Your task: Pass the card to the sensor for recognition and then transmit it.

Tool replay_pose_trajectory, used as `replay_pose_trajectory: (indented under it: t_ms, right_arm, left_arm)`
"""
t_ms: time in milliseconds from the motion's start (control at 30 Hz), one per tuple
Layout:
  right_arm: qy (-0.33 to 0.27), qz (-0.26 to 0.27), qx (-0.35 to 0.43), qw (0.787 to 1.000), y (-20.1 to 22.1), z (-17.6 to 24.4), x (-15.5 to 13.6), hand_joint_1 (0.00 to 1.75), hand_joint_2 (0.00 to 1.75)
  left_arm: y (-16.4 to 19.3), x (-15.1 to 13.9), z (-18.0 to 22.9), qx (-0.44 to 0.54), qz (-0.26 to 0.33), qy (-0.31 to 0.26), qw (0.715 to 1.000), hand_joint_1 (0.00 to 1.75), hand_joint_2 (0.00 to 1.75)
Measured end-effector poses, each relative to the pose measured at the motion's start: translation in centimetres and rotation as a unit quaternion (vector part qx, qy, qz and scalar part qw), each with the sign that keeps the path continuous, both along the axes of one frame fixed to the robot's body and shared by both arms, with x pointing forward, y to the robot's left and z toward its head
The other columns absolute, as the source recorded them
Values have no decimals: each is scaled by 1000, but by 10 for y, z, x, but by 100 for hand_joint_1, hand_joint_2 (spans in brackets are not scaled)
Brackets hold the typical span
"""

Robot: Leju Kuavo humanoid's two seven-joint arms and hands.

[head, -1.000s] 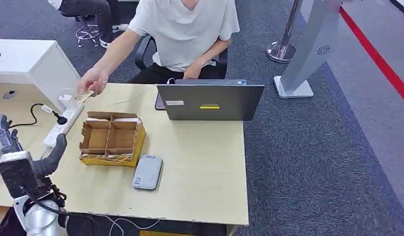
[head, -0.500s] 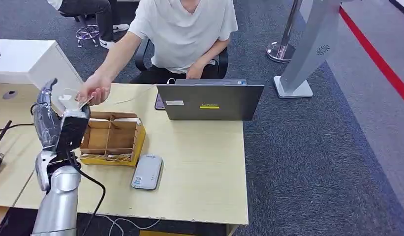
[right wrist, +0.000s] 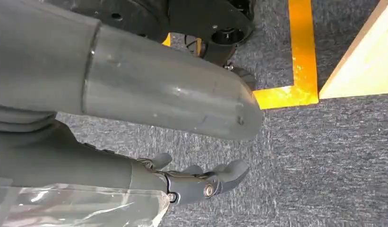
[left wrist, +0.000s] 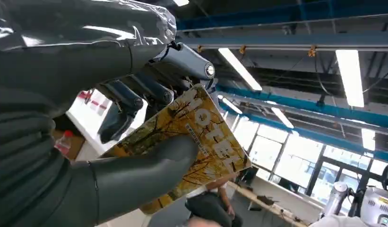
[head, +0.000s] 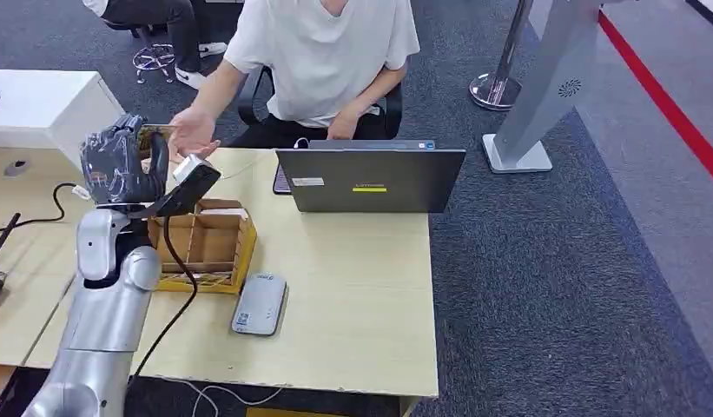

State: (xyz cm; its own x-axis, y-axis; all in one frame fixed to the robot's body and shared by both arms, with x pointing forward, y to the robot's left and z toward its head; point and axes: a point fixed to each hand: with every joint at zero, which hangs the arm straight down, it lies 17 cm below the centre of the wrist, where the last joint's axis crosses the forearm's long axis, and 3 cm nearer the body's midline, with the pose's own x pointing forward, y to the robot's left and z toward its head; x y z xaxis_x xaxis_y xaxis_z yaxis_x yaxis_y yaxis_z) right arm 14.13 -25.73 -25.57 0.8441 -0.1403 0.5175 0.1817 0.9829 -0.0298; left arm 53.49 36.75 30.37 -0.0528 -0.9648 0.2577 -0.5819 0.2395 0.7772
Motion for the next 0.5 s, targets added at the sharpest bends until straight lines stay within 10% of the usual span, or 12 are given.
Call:
replay_pose_trajectory:
  t_ms: [500]
  right_arm:
    - [29,37,-9,999,1,-6,-8,0,0]
  left_arm:
    - [-8,37,40,184,73,-3,980,175,175]
